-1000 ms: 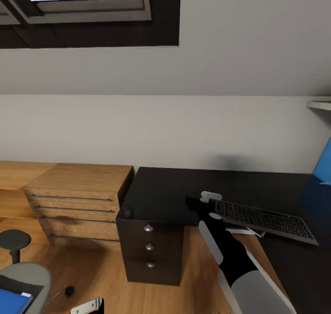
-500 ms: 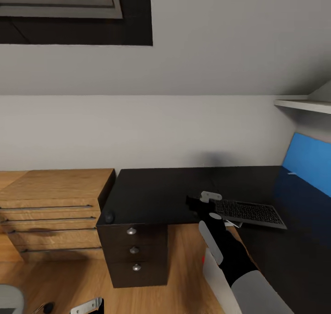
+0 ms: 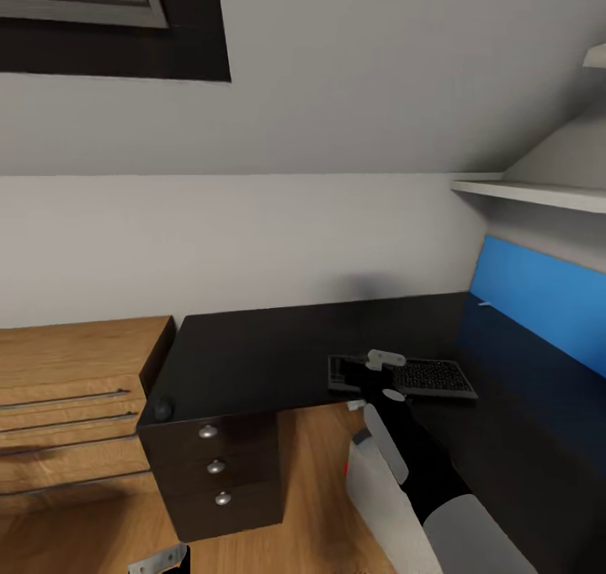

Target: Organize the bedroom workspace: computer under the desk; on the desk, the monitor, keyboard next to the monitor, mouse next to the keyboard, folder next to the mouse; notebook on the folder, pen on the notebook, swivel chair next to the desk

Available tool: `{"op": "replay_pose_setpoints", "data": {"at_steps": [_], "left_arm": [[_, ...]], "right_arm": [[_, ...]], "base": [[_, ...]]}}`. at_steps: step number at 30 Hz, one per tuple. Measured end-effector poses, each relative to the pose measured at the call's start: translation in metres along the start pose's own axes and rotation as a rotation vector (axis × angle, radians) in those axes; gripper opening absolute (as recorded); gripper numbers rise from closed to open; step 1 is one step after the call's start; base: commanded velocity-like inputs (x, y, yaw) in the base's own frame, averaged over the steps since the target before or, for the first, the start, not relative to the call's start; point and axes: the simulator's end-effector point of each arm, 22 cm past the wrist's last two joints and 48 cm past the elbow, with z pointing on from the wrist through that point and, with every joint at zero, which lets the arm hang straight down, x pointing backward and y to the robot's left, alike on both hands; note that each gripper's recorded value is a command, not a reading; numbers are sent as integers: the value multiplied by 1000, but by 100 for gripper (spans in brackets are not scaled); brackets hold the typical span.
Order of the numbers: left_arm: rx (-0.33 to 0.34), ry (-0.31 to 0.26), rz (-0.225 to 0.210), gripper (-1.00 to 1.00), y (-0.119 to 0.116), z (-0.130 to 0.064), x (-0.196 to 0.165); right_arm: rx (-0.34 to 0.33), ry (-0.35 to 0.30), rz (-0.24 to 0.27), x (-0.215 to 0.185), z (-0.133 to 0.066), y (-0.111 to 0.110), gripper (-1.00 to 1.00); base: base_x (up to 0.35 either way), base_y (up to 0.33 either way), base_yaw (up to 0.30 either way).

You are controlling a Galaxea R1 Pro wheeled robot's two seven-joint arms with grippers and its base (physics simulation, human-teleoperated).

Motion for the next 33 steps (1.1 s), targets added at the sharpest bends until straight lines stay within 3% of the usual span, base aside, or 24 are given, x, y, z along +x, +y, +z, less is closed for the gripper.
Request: {"op": "replay_pose_setpoints", "data": {"at_steps": [9,33], "left_arm": [[-10,20,11,100,5,0,10],[-19,22,8,100,10,1,11]], "right_arm": [[0,2,0,1,0,0,100],[-1,-2,2,0,1,1,100]], "base": [[0,0,-216],[28,0,-7]]}}
